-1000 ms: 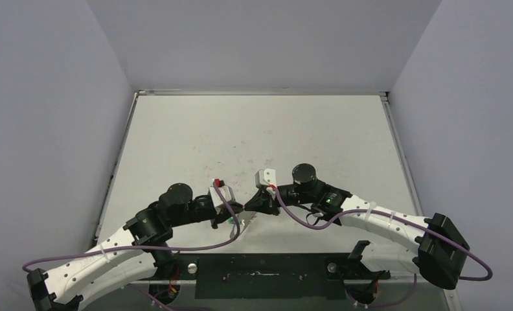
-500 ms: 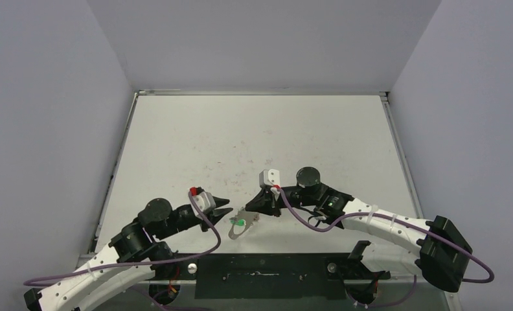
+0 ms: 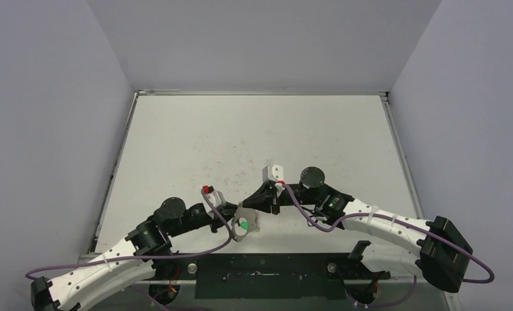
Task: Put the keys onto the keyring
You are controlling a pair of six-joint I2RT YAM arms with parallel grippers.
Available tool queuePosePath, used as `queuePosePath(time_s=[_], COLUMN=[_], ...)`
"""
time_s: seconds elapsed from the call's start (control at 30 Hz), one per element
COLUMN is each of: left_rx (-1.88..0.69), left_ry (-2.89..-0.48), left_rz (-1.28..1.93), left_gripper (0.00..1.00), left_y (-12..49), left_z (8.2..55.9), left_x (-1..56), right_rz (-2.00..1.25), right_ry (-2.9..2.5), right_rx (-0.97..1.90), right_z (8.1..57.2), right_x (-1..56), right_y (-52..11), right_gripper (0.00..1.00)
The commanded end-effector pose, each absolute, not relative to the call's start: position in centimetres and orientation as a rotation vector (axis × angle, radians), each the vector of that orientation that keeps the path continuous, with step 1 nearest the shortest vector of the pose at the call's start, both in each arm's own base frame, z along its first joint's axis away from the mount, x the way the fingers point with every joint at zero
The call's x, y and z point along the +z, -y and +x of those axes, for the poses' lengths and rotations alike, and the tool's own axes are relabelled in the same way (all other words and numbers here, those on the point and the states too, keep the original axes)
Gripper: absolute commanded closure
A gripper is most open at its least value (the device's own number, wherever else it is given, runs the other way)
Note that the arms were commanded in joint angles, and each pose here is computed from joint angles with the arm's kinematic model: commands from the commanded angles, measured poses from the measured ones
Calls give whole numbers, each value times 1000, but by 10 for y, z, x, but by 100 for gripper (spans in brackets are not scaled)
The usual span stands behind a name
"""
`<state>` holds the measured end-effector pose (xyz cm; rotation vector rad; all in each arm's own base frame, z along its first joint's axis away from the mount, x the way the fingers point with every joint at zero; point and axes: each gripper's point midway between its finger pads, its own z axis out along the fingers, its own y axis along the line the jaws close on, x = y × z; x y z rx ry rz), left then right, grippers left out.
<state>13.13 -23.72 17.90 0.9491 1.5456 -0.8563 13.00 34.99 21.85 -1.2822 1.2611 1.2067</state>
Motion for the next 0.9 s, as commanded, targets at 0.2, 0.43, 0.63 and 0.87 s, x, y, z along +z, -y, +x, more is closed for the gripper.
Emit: queuePosePath(time_s=[0.2, 0.43, 0.63, 0.87], left_rx=[-1000, -1014, -984, -946], left_ry=[-1354, -1348, -1378, -1413], left_rz=[885, 850, 836, 802], left_gripper=[92, 95, 95, 92], left_y=[264, 262, 252, 235], left_z=[132, 132, 131, 129], left_x=[224, 223, 218, 211], right_rz=[-1212, -1169, -1127, -1089], right_ry=[-1143, -1147, -1138, -1138], right_rx=[1232, 1231, 1208, 1154], right_z=[132, 136, 138, 144], right_x=[245, 245, 252, 258], right_y=[-358, -357, -352, -342], right_gripper=[100, 100, 100, 100])
